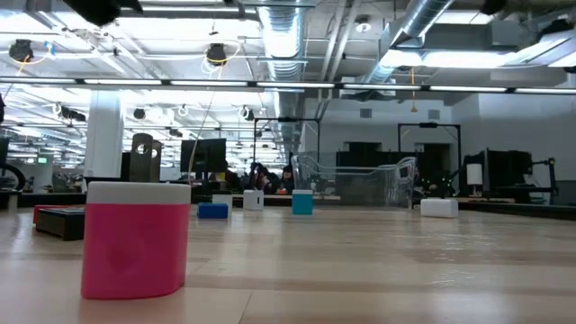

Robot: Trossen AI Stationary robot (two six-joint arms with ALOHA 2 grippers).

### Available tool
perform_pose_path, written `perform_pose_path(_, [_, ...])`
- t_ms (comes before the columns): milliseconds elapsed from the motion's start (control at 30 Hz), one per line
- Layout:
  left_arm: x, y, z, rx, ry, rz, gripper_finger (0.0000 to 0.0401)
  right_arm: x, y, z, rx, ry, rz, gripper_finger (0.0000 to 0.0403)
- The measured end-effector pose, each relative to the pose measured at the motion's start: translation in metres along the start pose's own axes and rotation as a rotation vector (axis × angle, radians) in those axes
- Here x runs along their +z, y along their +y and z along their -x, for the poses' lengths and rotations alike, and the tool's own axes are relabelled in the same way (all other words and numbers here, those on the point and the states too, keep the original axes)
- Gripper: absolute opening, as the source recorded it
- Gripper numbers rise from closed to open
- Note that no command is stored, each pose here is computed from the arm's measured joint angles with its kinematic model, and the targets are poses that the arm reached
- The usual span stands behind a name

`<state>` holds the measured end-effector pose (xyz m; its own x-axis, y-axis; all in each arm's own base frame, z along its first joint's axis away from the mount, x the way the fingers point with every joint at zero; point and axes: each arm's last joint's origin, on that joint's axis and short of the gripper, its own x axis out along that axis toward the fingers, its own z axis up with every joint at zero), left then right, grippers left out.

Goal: Pick & Place Office items
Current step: Put the top black digital clock into the black basket

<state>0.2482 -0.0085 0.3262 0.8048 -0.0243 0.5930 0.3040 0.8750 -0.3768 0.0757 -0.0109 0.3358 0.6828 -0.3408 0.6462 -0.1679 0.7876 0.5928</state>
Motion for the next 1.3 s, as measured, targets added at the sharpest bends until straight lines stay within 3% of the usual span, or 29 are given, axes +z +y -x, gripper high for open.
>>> perform_pose_path(100, [0.024,-0.01,0.007,-0.009,-0.013,-0.105,0.0378,0.0,0.003,-0.02,-0.126,-0.016,0.09,0.038])
perform_pose_path(200, [0.045,-0.017,0.016,0.014,-0.007,-0.188,0.0378,0.004,0.009,-0.038,-0.179,-0.058,0.126,0.038])
perform_pose_path(300, [0.066,-0.027,0.025,0.003,-0.052,-0.243,0.0378,0.011,0.017,-0.05,-0.178,-0.087,0.102,0.038])
perform_pose_path(533, [0.095,-0.044,0.041,-0.047,-0.163,-0.243,0.0378,0.018,0.031,-0.067,-0.115,-0.069,0.108,0.038])
perform_pose_path(733, [0.093,-0.043,0.04,-0.029,-0.164,-0.264,0.0378,0.029,0.046,-0.078,-0.093,-0.056,0.206,0.038])
perform_pose_path(900, [0.076,-0.034,0.03,-0.002,-0.097,-0.259,0.0378,0.034,0.052,-0.083,-0.111,-0.083,0.176,0.038])
perform_pose_path(1033, [0.064,-0.028,0.023,0.0,-0.099,-0.236,0.0378,0.035,0.048,-0.082,-0.217,-0.141,0.109,0.038])
perform_pose_path(1167, [0.056,-0.021,0.017,0.006,-0.12,-0.102,0.0378,0.03,0.039,-0.08,-0.39,-0.192,-0.014,0.038])
perform_pose_path(1300, [0.053,-0.019,0.012,0.015,-0.104,-0.088,0.0376,0.024,0.031,-0.077,-0.515,-0.233,-0.138,0.038])
